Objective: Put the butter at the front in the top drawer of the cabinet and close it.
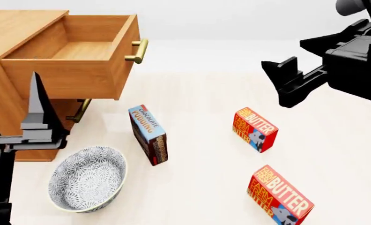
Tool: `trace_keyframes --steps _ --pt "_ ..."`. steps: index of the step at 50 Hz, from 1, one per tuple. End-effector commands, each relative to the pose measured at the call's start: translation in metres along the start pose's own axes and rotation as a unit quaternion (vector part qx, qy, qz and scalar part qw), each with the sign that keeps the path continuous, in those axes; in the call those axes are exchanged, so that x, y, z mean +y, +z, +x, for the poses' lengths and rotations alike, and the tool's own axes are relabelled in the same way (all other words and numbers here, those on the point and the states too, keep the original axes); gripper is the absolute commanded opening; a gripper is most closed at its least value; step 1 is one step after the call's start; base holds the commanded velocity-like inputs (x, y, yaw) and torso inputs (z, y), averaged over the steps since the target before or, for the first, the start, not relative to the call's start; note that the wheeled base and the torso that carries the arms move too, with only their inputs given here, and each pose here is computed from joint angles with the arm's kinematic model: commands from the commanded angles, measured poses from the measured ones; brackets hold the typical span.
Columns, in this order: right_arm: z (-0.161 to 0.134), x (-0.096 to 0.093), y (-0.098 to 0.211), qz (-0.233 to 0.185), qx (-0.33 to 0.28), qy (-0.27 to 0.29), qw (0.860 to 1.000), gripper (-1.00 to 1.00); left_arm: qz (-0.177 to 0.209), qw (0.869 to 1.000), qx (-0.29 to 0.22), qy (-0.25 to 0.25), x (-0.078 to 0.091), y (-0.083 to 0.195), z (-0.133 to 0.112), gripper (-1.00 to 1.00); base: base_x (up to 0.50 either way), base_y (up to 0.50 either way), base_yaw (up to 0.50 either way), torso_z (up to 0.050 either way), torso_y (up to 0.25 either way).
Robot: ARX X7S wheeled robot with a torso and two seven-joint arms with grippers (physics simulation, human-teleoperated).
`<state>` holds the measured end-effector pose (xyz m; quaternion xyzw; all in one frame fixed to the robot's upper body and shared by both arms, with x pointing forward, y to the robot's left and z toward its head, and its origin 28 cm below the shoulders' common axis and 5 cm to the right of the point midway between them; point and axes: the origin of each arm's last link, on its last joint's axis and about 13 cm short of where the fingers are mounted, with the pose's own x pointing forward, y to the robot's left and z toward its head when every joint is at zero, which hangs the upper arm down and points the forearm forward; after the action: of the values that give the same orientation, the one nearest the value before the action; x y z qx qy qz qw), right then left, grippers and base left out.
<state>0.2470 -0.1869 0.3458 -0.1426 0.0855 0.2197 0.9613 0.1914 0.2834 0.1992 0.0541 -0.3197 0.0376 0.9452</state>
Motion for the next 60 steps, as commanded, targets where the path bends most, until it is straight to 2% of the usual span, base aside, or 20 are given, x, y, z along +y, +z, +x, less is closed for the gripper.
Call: trace_keyframes --steps 1,17,32,44,60 --pt "-0.002 -0.031 -0.003 -0.002 0.066 0.022 0.998 1.0 -0.007 1.0 -0.002 -0.009 -0.001 0.0 0.002 1.0 0.0 0.0 0.0 0.0 0.0" --pt "0.033 -0.053 -0.028 0.031 0.085 -0.022 0.996 1.0 -0.023 1.0 -0.001 -0.02 -0.005 -0.003 0.003 1.0 0.0 0.0 0.0 0.0 0.0" --pt "0.08 -0.06 -0.054 0.05 0.1 -0.044 0.993 1.0 -0.037 0.999 0.004 -0.025 -0.008 -0.006 0.001 1.0 0.0 0.0 0.0 0.0 0.0" --pt "0.125 -0.063 -0.076 0.044 0.142 -0.038 0.988 1.0 -0.037 0.999 0.008 -0.022 -0.007 -0.009 -0.001 1.0 0.0 0.0 0.0 0.0 0.0" --pt "0.15 -0.061 -0.101 0.033 0.196 -0.03 0.98 1.0 -0.041 0.999 0.01 -0.02 -0.008 -0.011 -0.004 1.0 0.0 0.0 0.0 0.0 0.0"
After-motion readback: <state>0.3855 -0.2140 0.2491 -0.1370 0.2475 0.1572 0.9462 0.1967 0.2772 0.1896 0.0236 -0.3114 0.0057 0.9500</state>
